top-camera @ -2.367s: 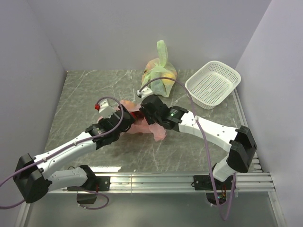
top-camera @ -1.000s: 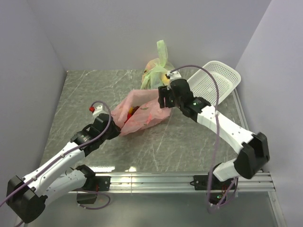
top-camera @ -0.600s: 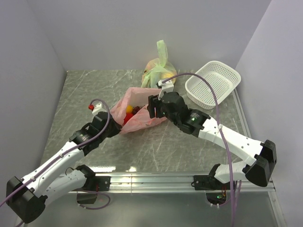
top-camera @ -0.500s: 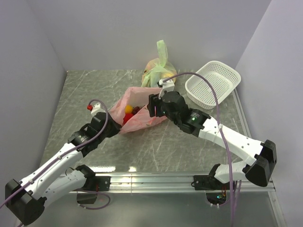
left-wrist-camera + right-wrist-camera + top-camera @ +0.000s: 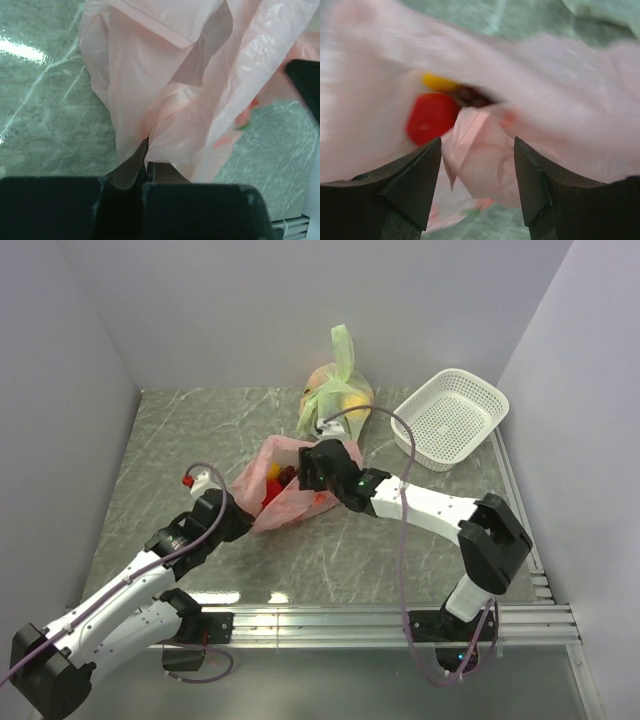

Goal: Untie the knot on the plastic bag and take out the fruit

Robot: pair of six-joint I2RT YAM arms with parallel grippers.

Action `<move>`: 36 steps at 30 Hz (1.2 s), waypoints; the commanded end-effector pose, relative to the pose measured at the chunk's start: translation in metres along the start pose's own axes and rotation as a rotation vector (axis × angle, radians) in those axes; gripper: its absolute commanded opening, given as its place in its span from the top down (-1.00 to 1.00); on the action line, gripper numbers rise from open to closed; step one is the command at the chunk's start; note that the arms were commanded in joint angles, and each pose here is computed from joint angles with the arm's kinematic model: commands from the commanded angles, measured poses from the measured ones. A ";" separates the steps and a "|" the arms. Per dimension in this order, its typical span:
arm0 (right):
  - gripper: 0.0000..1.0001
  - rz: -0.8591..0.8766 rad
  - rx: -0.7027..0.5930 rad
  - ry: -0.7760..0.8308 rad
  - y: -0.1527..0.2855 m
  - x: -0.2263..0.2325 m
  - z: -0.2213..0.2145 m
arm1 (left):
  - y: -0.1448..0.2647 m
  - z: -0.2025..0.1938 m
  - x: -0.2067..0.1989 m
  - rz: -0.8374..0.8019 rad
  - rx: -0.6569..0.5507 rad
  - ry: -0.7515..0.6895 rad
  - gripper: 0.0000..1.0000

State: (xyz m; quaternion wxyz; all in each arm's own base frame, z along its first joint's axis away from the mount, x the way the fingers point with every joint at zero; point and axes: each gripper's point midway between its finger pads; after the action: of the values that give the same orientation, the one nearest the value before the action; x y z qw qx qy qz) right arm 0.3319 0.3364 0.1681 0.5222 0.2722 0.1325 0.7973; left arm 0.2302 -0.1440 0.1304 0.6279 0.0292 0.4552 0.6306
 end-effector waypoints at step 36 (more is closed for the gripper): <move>-0.20 0.386 0.028 0.227 0.063 0.034 0.003 | 0.006 0.015 -0.022 -0.102 -0.042 -0.050 0.99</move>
State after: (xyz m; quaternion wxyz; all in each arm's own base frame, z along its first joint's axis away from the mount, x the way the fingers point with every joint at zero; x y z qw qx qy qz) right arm 0.2664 0.3122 0.2178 0.3649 0.1970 0.1625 0.8953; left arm 0.2340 -0.1445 0.1365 0.6486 0.0286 0.4333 0.6251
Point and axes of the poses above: each gripper's point midway between its finger pads, its own y axis back along the fingers, its own x axis along the line the jaws close on, z = x × y, and after that the axes turned 2 degrees about -y, right-handed
